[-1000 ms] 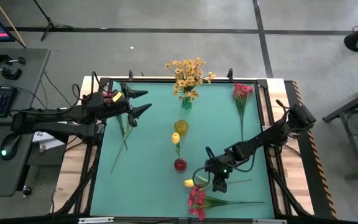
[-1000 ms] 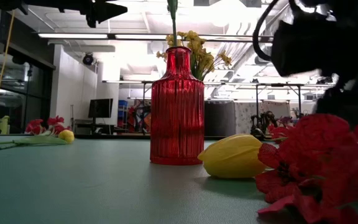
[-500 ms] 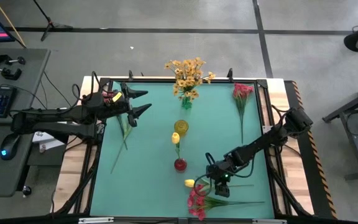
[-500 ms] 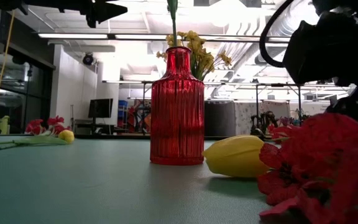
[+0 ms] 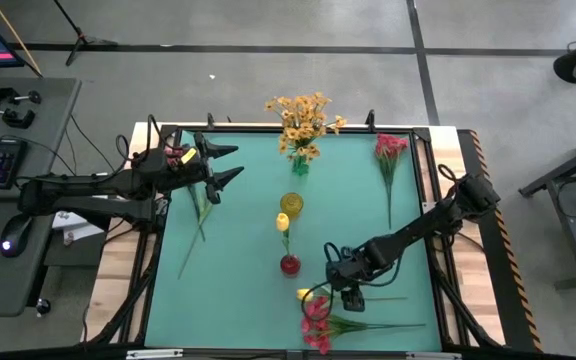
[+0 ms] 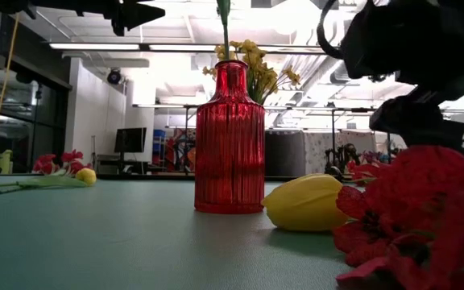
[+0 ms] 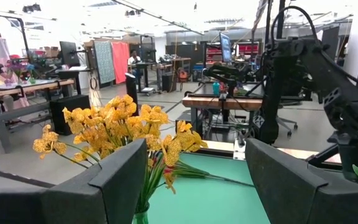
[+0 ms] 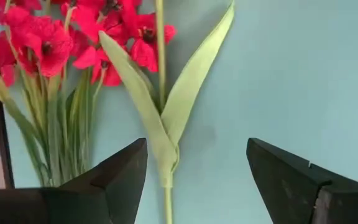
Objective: Sort flowers into vase by color
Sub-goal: Put the bottom yellow flower into the red vase
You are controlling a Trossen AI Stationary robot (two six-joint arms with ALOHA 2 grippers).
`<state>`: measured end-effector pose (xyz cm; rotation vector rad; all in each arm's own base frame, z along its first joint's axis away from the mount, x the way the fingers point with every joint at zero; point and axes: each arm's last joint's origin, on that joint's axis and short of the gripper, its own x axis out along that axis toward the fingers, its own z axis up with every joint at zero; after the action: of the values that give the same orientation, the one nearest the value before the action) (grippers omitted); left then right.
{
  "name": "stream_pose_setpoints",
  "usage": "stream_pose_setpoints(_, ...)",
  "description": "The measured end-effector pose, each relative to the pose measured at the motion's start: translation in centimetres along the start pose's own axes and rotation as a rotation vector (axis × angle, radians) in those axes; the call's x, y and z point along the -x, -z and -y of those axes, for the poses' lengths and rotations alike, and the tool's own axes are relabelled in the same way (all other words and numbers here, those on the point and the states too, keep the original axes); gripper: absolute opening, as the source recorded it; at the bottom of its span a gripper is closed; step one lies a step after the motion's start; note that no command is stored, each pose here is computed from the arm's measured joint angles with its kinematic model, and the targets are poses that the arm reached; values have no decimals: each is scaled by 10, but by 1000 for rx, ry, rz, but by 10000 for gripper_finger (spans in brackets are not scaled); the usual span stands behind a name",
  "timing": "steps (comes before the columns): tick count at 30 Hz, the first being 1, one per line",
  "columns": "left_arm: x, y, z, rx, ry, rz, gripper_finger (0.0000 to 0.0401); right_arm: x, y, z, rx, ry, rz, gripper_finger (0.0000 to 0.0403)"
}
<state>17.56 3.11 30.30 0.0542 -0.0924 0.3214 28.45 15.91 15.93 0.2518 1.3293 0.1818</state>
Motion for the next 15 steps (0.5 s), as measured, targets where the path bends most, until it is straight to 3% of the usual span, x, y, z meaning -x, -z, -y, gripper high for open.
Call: stream_pose_setpoints(15, 0, 1, -1, -1, -23, -6, 261, -29, 8, -2, 11, 8, -105, 265)
